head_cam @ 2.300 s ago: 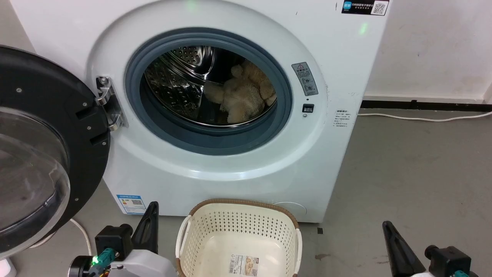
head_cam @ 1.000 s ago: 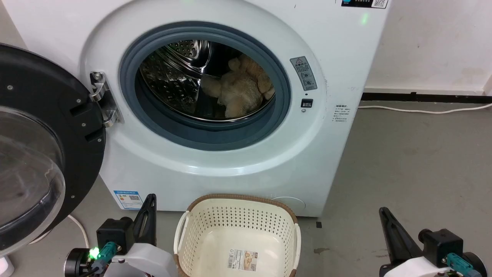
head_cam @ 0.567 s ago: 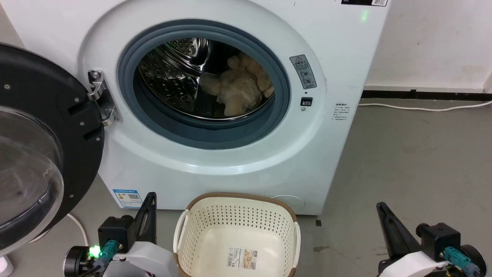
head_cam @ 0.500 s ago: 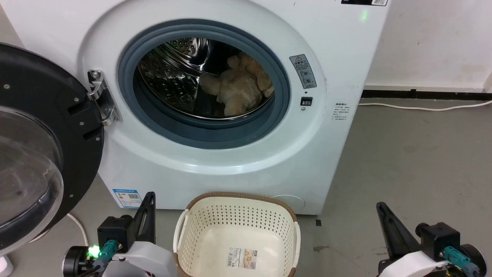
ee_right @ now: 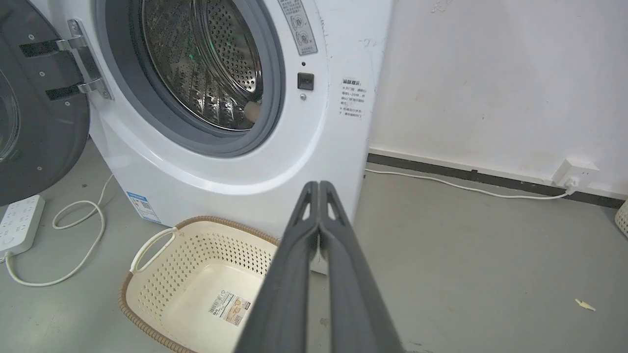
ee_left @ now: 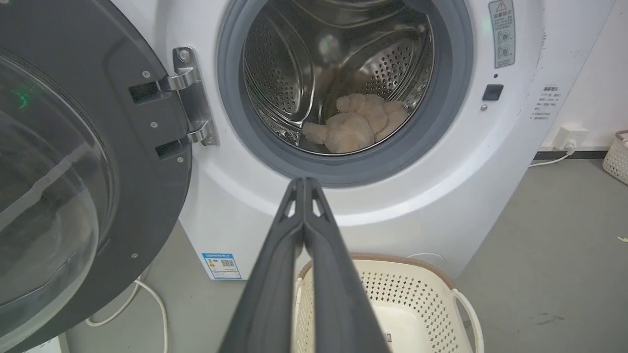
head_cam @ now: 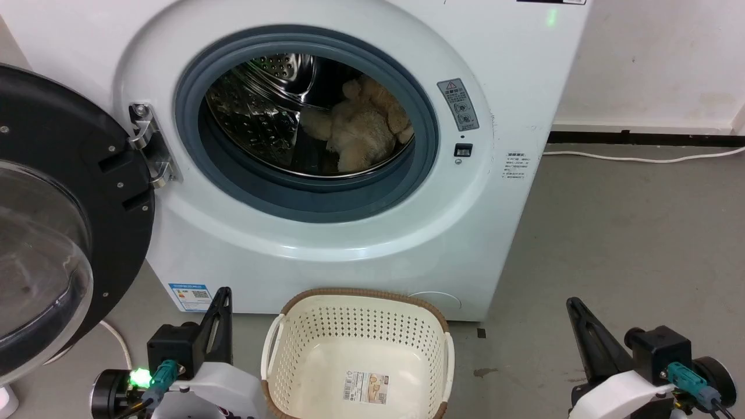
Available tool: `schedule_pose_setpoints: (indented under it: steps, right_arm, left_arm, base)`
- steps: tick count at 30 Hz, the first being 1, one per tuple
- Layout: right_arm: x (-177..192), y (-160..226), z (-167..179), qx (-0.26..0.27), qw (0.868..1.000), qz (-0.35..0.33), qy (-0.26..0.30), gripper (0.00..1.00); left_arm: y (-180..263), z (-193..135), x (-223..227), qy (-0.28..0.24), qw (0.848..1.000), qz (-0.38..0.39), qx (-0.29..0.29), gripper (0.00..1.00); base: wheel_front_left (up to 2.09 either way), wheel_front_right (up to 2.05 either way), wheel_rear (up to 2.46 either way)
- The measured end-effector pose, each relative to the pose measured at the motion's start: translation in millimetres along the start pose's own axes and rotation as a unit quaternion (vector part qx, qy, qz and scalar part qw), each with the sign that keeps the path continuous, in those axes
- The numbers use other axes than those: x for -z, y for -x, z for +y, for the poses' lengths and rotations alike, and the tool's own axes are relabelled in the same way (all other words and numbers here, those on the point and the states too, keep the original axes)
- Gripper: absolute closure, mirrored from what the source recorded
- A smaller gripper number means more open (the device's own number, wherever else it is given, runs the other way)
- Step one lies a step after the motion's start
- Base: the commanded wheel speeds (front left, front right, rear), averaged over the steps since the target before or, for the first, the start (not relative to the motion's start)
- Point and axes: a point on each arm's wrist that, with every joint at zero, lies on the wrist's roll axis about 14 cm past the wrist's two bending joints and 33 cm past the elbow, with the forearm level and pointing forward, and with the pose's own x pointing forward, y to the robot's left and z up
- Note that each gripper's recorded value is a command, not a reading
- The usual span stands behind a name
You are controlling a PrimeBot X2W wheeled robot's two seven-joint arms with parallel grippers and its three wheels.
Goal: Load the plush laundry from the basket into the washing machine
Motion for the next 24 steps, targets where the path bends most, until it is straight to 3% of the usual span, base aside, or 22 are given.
schedule_pose_setpoints:
  steps: [24]
  right_arm:
    - [-4.2, -4.3, -0.8, 0.000, 1.000, 0.000, 0.010, 1.00]
  left_arm:
    - [-1.4, 1.5, 0.5, -0.009, 1.000, 0.005, -0.007, 1.00]
  base:
    - [0.00, 0.00, 0.00]
